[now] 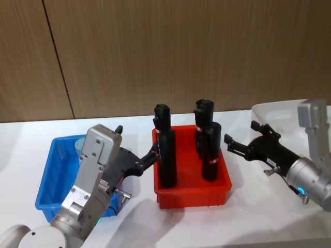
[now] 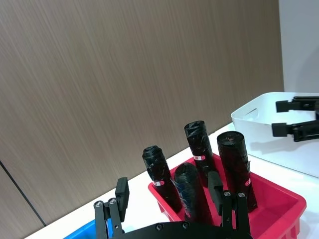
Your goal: Pick the cotton swabs from the blue box and place them into the white box.
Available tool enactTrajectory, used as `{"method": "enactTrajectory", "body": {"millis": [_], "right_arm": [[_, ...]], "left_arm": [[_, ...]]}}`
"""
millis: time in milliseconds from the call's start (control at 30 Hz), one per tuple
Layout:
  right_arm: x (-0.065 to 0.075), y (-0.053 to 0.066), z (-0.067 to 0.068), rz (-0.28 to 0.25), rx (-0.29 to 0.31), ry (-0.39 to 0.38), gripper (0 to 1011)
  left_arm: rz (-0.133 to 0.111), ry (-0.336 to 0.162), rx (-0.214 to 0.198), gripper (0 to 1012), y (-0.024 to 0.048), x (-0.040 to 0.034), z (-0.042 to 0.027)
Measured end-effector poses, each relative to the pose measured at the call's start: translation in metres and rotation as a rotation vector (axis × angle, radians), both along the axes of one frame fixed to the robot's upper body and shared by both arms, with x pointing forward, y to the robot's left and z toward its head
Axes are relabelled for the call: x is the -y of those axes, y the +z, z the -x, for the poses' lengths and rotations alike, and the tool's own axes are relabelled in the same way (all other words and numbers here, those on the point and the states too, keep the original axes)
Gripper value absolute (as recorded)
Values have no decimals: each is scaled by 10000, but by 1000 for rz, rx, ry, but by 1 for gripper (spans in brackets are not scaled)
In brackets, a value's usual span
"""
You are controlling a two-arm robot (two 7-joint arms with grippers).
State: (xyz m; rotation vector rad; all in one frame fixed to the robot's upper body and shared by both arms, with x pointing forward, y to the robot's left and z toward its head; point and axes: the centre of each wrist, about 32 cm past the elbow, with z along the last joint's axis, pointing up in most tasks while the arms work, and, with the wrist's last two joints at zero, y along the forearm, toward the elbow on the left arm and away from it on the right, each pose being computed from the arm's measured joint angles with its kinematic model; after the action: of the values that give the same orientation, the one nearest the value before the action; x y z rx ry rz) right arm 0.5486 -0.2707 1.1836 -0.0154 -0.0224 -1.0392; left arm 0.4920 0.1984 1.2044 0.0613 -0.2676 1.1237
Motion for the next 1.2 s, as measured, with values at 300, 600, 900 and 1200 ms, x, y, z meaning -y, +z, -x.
{"method": "enactTrajectory", "body": {"millis": [300, 600, 900, 1200], "right_arm": [[-4, -45, -246, -21, -28, 46, 1002], [-34, -77, -388, -29, -45, 80, 1002], [-67, -105, -474, -32, -58, 113, 1002], [-101, -130, -538, -33, -71, 132, 1002]], "left_arm": [[0, 0, 0, 1003, 0, 0, 0], [0, 0, 0, 1003, 0, 0, 0], [0, 0, 0, 1003, 0, 0, 0], [0, 0, 0, 1003, 0, 0, 0]]}}
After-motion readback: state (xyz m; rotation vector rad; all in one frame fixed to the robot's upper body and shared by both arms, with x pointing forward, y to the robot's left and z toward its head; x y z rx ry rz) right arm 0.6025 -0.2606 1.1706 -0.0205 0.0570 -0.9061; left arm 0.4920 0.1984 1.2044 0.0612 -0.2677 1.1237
